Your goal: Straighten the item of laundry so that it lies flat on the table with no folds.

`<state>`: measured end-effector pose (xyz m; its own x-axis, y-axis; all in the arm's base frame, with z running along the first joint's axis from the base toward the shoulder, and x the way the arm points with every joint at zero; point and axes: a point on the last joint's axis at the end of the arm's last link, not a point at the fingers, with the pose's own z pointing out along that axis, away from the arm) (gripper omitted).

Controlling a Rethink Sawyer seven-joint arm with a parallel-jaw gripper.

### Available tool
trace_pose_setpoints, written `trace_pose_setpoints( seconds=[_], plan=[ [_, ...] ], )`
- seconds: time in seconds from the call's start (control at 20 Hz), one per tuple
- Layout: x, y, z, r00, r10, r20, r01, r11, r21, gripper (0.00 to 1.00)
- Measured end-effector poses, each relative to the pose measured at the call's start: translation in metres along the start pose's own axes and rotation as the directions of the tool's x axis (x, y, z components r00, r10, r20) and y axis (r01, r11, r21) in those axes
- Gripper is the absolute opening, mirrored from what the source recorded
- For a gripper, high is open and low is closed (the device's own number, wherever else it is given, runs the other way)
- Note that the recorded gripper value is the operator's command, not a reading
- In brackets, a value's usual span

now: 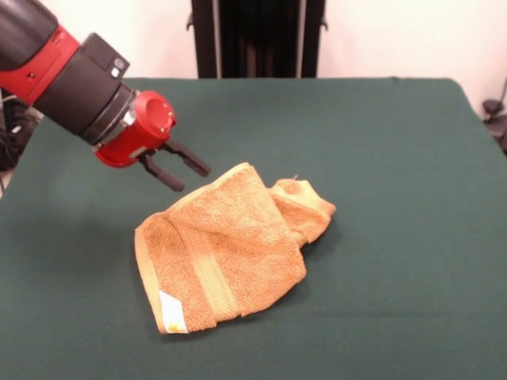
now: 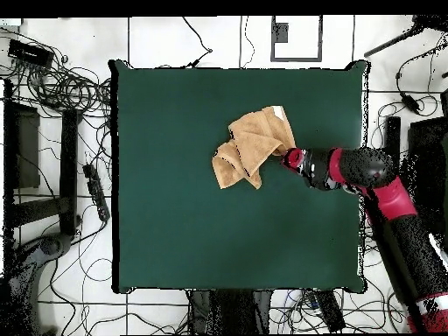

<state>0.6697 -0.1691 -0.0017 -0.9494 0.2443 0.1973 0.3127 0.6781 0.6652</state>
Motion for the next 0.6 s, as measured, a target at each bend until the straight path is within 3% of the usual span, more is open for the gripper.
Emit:
trace_pose_setpoints(
  seconds=[0.6],
  plan=[
    [0.004, -0.014, 0.041, 0.999, 0.009, 0.031, -0.009, 1.0, -0.013, 1.0]
  ],
)
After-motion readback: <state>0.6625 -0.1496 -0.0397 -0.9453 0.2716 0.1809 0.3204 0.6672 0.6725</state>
